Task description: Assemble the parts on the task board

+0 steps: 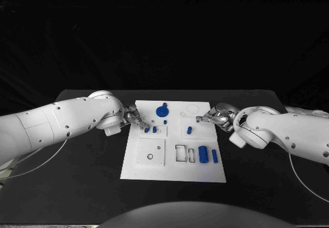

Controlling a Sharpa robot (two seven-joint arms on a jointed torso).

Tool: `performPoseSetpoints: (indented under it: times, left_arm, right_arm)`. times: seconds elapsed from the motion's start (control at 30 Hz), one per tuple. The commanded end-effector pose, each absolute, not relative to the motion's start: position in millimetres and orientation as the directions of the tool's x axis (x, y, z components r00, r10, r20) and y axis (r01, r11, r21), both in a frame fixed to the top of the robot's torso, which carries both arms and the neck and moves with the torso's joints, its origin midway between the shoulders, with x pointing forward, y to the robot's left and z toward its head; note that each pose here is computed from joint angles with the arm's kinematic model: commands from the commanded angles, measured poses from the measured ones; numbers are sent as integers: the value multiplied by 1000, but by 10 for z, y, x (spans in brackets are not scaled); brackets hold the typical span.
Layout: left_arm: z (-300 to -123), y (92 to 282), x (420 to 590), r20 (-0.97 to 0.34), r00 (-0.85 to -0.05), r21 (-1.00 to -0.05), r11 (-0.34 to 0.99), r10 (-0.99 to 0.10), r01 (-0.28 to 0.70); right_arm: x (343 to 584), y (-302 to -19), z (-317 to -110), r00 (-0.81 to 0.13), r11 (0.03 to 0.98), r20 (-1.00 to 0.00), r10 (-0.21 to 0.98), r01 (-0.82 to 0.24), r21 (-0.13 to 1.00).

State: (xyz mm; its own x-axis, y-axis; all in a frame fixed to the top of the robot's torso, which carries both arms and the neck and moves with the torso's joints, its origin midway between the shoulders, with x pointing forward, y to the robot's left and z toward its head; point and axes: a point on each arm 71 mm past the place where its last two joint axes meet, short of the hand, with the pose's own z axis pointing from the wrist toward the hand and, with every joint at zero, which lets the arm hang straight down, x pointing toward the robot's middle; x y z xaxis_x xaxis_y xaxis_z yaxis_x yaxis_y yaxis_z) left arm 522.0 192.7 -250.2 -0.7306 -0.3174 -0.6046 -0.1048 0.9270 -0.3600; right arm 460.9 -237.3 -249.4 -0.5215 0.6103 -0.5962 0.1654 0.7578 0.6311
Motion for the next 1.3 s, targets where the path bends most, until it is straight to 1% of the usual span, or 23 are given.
performPoseSetpoints:
  times: [0.03, 0.83, 1.3]
  left_arm:
    - [-2495, 1904, 5217, -605, -733, -366, 926, -311, -91]
    - [-2470, 1930, 5216, -621, -709, -395, 914, -335, -86]
    - [-2463, 1903, 5218, -622, -706, -405, 911, -338, -80]
  right_arm:
    - [4604, -2361, -2498, -533, 764, -599, 597, 151, 628]
    - [4606, -2356, -2503, -535, 764, -598, 596, 150, 627]
    - [4608, -2355, -2503, -535, 768, -604, 591, 145, 624]
